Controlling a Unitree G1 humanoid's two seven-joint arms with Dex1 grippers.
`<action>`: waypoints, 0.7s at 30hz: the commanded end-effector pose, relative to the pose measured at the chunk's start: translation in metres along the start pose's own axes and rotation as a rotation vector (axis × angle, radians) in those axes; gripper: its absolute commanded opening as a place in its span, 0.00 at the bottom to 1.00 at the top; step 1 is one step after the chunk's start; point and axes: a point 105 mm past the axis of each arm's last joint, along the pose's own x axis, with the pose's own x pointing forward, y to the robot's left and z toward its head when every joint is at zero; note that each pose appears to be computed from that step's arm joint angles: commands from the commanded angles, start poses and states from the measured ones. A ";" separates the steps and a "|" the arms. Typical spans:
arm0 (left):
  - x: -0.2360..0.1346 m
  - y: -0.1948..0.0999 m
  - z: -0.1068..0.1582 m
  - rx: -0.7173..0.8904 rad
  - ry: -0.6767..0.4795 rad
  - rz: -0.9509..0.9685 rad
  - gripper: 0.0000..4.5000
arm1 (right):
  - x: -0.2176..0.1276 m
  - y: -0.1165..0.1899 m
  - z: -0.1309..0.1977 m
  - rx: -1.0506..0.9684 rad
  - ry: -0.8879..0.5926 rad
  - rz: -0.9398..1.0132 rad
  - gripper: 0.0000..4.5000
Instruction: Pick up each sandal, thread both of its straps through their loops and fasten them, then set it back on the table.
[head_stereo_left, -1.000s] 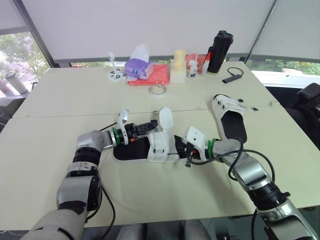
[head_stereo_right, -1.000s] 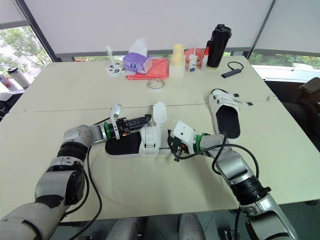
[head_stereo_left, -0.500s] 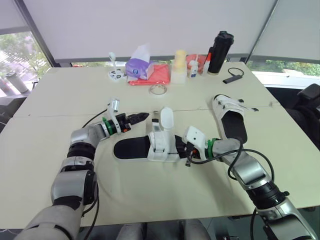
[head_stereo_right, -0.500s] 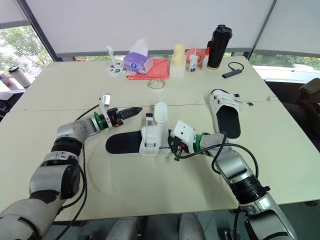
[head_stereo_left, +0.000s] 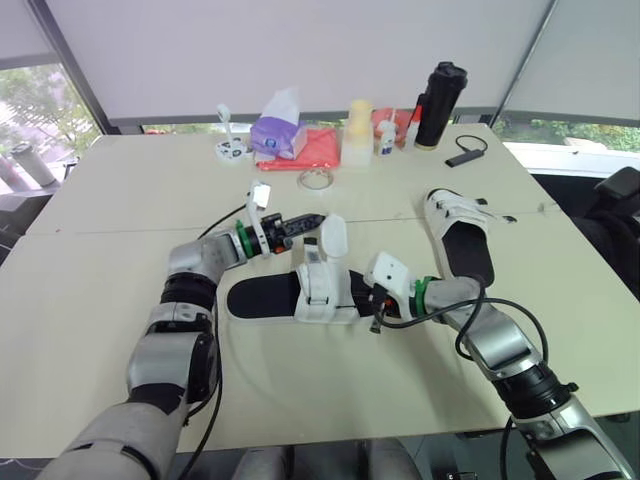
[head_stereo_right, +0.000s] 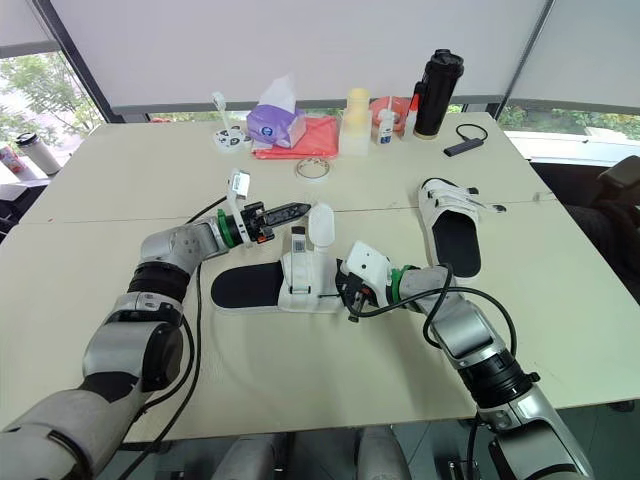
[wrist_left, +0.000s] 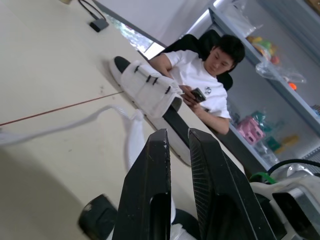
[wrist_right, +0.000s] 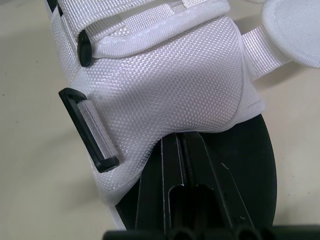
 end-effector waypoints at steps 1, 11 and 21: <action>0.006 -0.011 0.014 0.036 -0.015 -0.043 0.51 | 0.005 0.007 -0.016 0.035 0.055 0.017 0.00; 0.011 -0.012 0.015 0.049 -0.037 -0.036 0.98 | 0.006 0.007 -0.016 0.037 0.052 0.014 0.00; 0.031 0.001 -0.008 0.058 0.027 0.047 0.98 | 0.006 0.006 -0.015 0.037 0.052 0.014 0.00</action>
